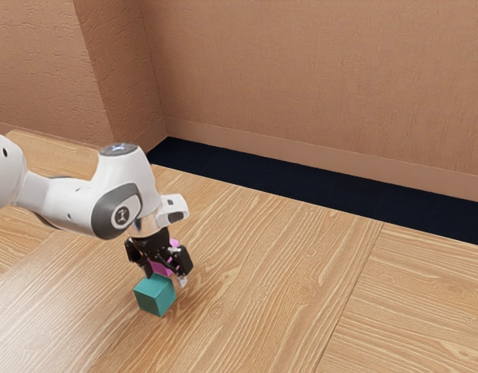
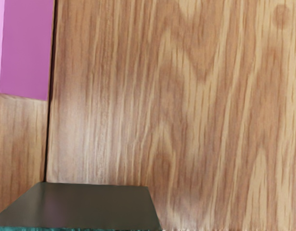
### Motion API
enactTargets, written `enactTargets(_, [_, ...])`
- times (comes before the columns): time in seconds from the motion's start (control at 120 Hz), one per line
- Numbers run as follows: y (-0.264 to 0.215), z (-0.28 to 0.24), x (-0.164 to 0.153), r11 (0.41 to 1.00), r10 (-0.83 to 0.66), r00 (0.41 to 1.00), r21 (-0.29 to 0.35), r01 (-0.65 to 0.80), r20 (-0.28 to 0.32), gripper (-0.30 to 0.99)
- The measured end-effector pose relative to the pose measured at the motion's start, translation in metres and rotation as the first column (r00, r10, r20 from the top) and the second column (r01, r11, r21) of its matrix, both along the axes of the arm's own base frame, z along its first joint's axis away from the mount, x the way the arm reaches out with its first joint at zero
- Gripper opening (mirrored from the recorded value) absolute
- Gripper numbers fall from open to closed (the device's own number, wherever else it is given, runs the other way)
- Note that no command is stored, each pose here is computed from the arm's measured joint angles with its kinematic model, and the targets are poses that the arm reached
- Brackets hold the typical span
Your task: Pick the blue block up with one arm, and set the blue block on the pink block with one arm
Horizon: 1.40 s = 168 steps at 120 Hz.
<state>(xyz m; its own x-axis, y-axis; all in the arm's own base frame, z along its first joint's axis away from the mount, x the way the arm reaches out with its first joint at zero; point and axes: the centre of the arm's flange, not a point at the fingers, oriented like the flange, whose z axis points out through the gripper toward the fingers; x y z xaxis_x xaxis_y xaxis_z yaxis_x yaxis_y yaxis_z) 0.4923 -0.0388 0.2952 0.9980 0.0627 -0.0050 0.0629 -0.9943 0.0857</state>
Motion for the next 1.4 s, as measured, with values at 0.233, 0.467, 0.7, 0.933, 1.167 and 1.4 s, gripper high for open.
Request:
enactTargets(0.233, [0.001, 0.003, -0.005, 1.000, -0.009, 1.000, 0.002, 0.009, 0.006, 0.69])
enactTargets(0.467, [0.008, 0.001, -0.015, 1.000, -0.004, 1.000, 0.004, 0.004, -0.001, 0.69])
enactTargets(0.7, [0.017, -0.003, -0.020, 1.000, 0.010, 1.000, 0.006, -0.010, -0.007, 0.69])
enactTargets(0.933, [0.027, -0.020, -0.021, 1.000, 0.028, 0.999, 0.009, -0.027, -0.026, 0.69])
enactTargets(1.167, [0.029, -0.021, -0.020, 1.000, 0.030, 0.999, 0.009, -0.030, -0.018, 0.69])
enactTargets(1.4, [0.023, -0.028, -0.018, 1.000, 0.013, 1.000, 0.011, -0.013, -0.020, 0.69])
